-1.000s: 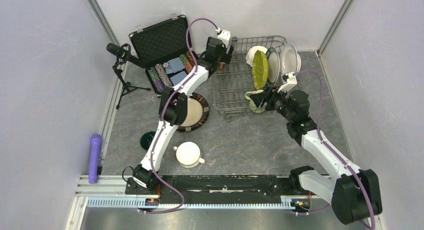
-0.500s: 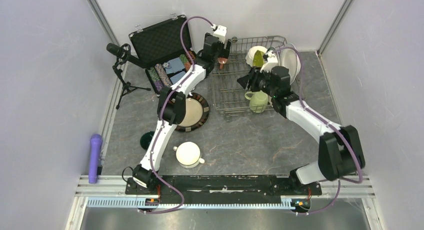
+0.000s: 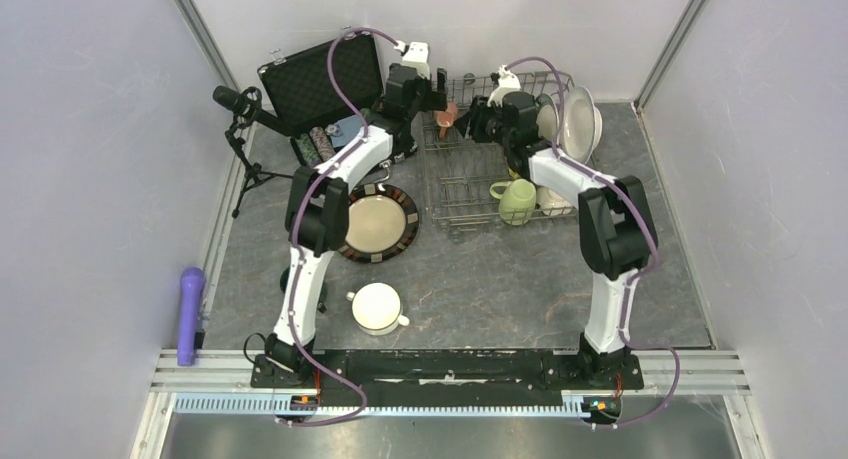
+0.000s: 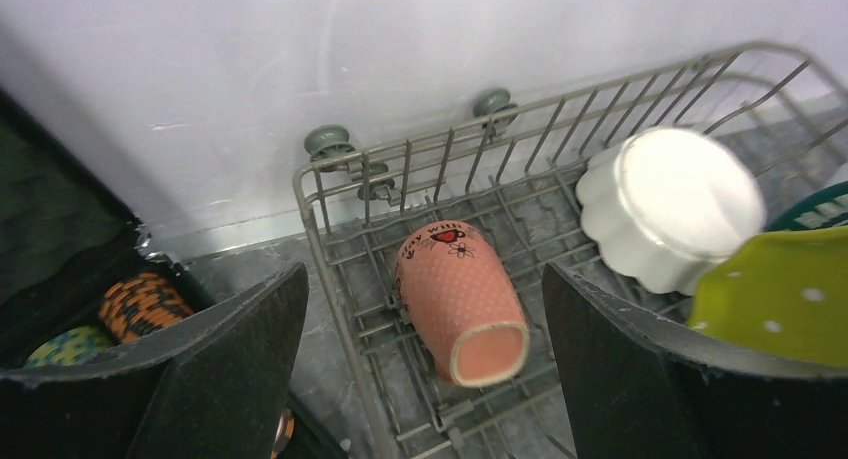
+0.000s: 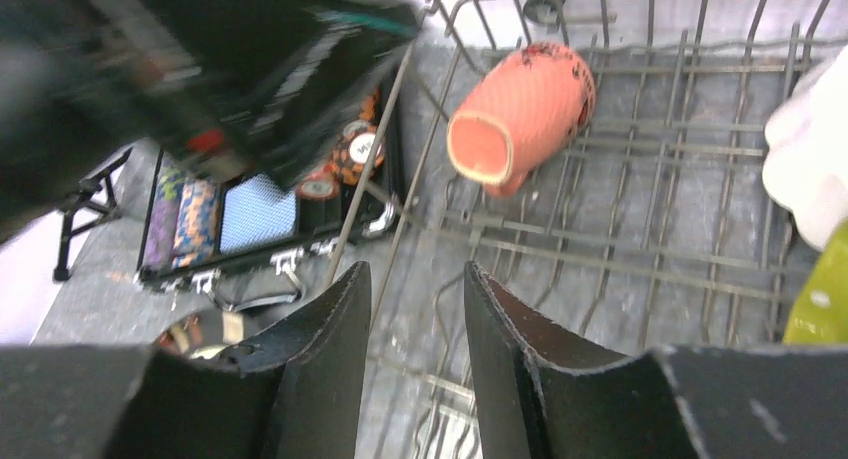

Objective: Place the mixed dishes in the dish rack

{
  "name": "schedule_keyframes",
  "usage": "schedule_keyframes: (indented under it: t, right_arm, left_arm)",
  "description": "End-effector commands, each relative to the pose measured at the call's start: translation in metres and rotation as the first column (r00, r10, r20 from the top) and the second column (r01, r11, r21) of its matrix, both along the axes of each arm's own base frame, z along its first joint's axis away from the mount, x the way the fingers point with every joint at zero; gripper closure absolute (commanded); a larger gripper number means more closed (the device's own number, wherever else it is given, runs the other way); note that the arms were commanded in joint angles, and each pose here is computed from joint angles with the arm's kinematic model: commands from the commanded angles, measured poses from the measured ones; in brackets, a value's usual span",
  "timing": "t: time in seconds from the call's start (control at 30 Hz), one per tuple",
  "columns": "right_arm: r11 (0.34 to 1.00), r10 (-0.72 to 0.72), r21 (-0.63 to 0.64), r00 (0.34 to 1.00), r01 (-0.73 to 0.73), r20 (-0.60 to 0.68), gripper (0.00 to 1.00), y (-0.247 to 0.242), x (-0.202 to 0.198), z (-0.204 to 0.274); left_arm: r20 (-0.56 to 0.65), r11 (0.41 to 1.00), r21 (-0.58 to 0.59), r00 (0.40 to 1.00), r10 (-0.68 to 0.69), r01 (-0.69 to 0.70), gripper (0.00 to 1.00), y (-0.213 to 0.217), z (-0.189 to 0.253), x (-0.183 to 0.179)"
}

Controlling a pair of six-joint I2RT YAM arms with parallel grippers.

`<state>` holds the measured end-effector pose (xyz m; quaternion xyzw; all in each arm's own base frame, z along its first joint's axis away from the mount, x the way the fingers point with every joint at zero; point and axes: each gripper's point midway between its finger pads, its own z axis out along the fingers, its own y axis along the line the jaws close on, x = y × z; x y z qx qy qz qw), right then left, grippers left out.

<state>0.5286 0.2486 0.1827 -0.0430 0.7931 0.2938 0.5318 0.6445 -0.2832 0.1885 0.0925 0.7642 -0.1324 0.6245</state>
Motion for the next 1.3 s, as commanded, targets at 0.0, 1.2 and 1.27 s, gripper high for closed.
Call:
schedule_keyframes:
  t: [0.0,1.2,1.27]
  right_arm:
    - [0.998,-0.050,-0.035,0.994,0.054,0.092,0.56,0.005,0.043,0.012]
    - [0.977,-0.211,0.002,0.974,0.212,0.085,0.53,0.017,0.145,-0.057]
    - [0.972,-0.235,0.022,0.968,0.234,0.091,0.53,0.016,0.150,-0.057]
  left_arm:
    - [0.097,0.982,-0.189,0.995,0.019,0.000,0.09,0.010,0.095,-0.028]
    - [-0.123,0.966,-0.221,0.986,0.110,-0.135,0.08,0.034,0.051,-0.046]
    - [-0.131,0.964,-0.226,0.985,0.116,-0.144,0.08,0.038,0.045,-0.046]
